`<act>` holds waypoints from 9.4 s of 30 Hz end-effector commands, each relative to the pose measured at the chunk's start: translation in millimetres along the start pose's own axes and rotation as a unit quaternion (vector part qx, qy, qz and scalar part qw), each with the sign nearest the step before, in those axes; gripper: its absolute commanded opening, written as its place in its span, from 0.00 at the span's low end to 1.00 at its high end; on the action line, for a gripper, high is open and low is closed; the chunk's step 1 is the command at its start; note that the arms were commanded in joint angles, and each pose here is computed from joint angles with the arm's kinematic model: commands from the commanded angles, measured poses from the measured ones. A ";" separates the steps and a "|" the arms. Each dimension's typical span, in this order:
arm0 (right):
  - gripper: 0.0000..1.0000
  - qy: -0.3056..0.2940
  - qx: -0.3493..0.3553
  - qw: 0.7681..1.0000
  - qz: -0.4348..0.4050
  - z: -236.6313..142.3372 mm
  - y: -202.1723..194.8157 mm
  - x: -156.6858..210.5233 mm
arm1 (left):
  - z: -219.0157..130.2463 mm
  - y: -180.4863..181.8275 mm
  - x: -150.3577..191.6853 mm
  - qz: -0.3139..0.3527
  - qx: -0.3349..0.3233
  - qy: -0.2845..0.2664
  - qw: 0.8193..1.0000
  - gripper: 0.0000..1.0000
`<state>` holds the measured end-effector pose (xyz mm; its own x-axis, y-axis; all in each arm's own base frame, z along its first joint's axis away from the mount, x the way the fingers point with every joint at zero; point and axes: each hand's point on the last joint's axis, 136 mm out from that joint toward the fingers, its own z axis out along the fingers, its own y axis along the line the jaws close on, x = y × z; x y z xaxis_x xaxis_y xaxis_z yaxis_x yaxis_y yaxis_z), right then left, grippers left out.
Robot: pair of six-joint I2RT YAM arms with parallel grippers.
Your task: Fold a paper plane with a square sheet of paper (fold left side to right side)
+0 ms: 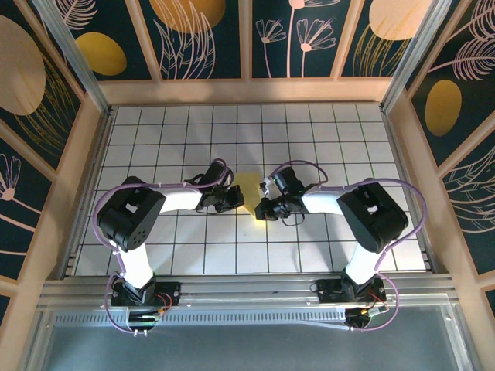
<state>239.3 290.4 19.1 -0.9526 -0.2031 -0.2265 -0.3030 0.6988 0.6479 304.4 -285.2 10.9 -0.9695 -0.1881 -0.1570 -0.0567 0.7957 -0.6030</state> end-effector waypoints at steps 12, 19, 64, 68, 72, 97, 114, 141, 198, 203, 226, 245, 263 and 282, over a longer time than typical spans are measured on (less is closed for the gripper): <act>0.00 0.030 0.087 0.994 0.062 5.7 -46.1 27.0 | -16.8 19.6 -6.4 0.000 -0.060 -0.025 0.998 0.01; 0.00 0.033 0.150 0.984 0.086 0.8 -68.0 32.7 | -33.4 -8.0 3.9 0.013 0.008 -0.022 1.000 0.00; 0.00 0.057 0.187 0.977 0.085 2.8 -82.9 45.6 | 21.9 6.0 1.2 -0.009 -0.010 -0.008 1.000 0.00; 0.00 0.063 0.190 0.976 0.085 2.9 -83.9 47.6 | 19.9 12.1 -3.3 -0.008 -0.023 -0.018 1.000 0.00; 0.00 0.068 0.192 0.975 0.087 3.5 -85.8 50.0 | 16.9 20.9 -13.4 -0.013 -0.026 -0.029 0.999 0.00; 0.00 0.078 0.164 0.980 0.080 10.4 -73.9 49.5 | -14.9 72.7 -99.9 -0.040 -0.025 -0.117 0.992 0.00; 0.00 0.074 0.163 0.981 0.076 11.5 -73.4 41.6 | -45.7 -24.1 -41.8 0.035 0.112 -0.068 0.991 0.00; 0.00 0.010 0.061 0.998 0.028 -4.3 -6.7 -14.3 | 12.4 34.0 -18.4 0.004 0.016 -0.014 1.000 0.00; 0.00 0.026 0.087 0.995 0.035 13.7 -12.7 -4.9 | 19.2 66.4 -6.6 -0.031 -0.067 -0.003 0.997 0.00; 0.00 0.030 0.090 0.995 0.039 11.6 -15.1 1.1 | 18.9 67.4 -6.6 -0.030 -0.070 -0.003 0.997 0.00; 0.00 0.040 0.103 0.993 0.048 3.3 -23.7 20.9 | 19.2 70.0 -6.6 -0.028 -0.078 -0.002 0.997 0.00; 0.00 0.051 0.109 0.991 0.053 -3.2 -27.7 34.8 | 18.9 71.2 -7.0 -0.028 -0.082 -0.002 0.996 0.00; 0.34 -0.137 0.092 0.986 0.004 -79.4 -2.8 -61.7 | 7.9 41.8 13.3 -0.073 -0.005 0.004 0.997 0.00; 0.47 -0.103 0.047 0.989 -0.093 -34.1 -7.6 -60.4 | -44.6 -17.5 -38.7 -0.066 0.065 -0.101 0.991 0.36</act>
<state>305.6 260.5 59.0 -0.8691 -0.1376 -0.4752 -0.4002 0.7602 0.5118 321.2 -279.4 48.4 -0.9069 -0.3843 -0.1728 -0.1395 0.6608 -0.7375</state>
